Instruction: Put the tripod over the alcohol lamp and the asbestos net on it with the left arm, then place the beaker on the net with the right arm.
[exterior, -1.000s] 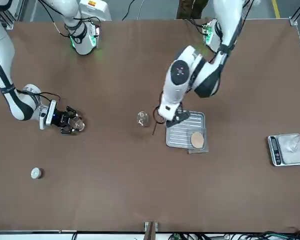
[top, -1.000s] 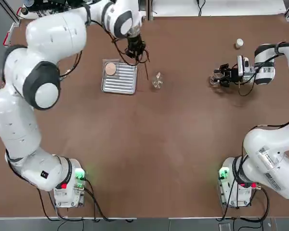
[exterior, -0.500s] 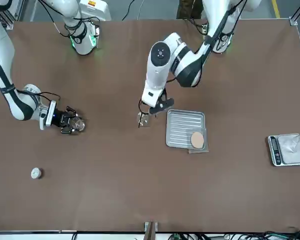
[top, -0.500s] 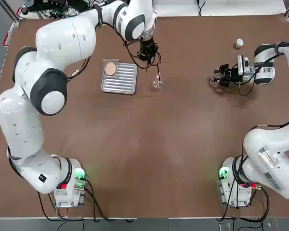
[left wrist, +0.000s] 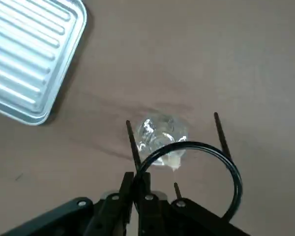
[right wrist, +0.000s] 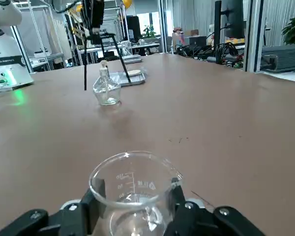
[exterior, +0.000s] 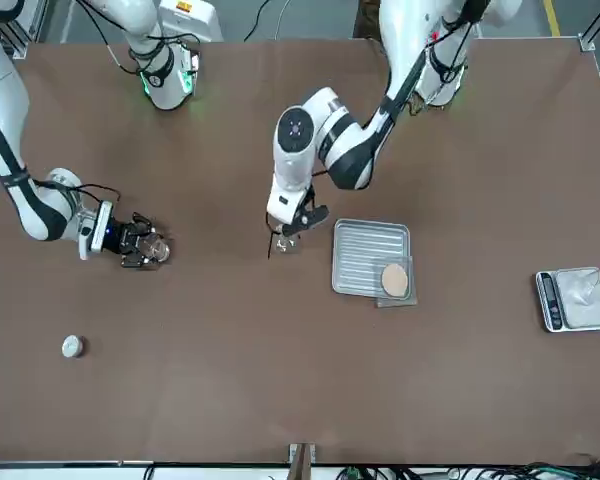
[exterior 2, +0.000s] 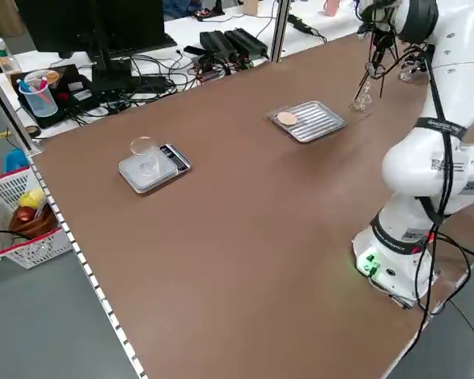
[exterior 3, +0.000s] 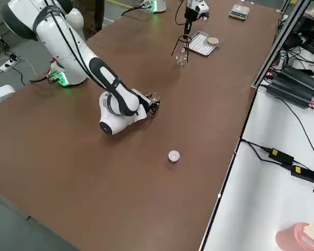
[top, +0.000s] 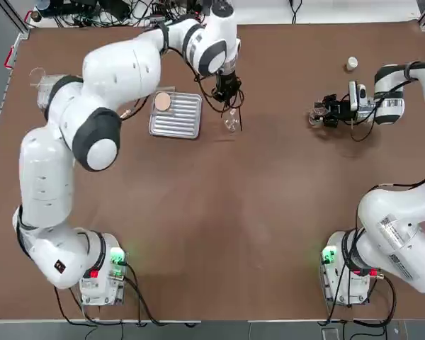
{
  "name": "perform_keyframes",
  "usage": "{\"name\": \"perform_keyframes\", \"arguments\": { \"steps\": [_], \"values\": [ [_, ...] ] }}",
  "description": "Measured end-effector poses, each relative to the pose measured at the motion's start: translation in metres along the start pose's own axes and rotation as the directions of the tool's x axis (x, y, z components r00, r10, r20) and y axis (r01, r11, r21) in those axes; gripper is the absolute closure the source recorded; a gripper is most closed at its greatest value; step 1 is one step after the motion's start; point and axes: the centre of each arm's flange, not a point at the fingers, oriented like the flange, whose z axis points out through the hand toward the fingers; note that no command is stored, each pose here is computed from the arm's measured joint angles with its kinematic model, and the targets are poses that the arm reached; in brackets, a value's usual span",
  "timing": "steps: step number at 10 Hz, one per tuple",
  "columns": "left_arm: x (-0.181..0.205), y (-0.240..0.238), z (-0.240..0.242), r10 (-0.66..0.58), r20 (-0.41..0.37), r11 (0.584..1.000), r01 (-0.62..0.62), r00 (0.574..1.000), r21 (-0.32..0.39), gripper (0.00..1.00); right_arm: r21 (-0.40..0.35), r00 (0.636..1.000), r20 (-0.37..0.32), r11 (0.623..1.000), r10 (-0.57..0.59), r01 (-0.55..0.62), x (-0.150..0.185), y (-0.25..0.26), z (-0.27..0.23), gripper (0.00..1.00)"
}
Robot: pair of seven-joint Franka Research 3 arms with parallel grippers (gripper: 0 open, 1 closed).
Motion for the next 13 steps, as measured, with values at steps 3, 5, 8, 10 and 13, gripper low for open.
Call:
{"name": "perform_keyframes", "arguments": {
  "steps": [3,5,8,10,13],
  "values": [
    [0.004,0.003,0.015,-0.003,-0.016,1.0,0.003,1.0,-0.002,0.92,0.0,1.0,0.0,1.0,0.0,0.0,0.0,0.0,0.0,0.41],
    [0.001,0.005,0.014,-0.002,-0.017,1.0,0.002,1.0,-0.006,0.92,-0.001,1.0,0.001,1.0,0.0,0.0,0.0,0.0,-0.001,0.41],
    [-0.009,0.009,0.017,-0.01,-0.015,1.0,0.01,1.0,-0.001,0.92,-0.001,1.0,0.001,1.0,-0.001,0.001,0.0,0.0,-0.001,0.41],
    [-0.01,0.008,0.023,-0.012,-0.012,1.0,0.012,1.0,0.006,0.92,-0.001,1.0,0.001,1.0,-0.001,0.001,0.0,0.0,-0.001,0.41],
    [-0.009,0.007,0.028,-0.014,-0.01,1.0,0.014,1.0,0.013,0.92,-0.002,1.0,0.001,1.0,-0.001,0.001,0.0,0.0,-0.001,0.41]
  ]
}}
